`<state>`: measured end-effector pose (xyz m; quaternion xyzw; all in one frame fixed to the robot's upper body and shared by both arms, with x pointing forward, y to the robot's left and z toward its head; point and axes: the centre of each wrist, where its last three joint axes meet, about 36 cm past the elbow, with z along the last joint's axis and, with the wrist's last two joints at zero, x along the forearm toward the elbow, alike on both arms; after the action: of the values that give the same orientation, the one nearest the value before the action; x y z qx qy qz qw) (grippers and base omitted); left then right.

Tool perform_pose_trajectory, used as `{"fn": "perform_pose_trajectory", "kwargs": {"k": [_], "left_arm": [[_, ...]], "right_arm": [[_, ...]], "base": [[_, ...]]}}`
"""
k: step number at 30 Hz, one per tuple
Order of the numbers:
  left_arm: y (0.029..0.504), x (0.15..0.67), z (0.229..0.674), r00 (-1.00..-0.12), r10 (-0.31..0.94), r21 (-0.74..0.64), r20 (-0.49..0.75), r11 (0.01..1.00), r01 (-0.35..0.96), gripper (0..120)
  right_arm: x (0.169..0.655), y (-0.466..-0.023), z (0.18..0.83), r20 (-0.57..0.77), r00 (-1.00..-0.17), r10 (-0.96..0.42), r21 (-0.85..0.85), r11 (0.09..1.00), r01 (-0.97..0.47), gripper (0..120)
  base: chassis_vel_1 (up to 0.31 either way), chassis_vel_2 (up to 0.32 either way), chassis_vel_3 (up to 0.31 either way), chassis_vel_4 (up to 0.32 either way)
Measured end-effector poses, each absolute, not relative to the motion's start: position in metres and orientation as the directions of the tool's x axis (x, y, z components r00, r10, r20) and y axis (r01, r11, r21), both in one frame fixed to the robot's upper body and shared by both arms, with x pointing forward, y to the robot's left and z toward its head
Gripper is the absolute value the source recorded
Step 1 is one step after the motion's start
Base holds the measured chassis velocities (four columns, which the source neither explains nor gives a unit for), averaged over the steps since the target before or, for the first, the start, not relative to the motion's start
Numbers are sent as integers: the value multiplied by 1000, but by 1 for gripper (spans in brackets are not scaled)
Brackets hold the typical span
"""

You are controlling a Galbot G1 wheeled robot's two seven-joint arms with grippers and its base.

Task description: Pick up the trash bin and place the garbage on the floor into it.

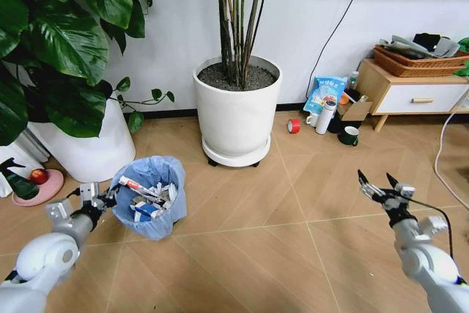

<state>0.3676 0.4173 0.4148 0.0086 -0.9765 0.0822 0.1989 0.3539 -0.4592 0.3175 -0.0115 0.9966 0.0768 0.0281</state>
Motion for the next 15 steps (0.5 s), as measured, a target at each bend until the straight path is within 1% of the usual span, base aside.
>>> {"fn": "perform_pose_trajectory", "kwargs": {"k": [6, 15], "left_arm": [[433, 348, 411, -923, -50, -152, 382, 982, -116, 0], [445, 341, 405, -923, -78, -161, 376, 976, -148, 0]], "right_arm": [[349, -447, 320, -72, -996, -48, 127, 990, -57, 100], [335, -457, 319, -87, -996, -24, 100, 995, -32, 100]], "base": [[0, 0, 0, 0], [0, 0, 0, 0]]}}
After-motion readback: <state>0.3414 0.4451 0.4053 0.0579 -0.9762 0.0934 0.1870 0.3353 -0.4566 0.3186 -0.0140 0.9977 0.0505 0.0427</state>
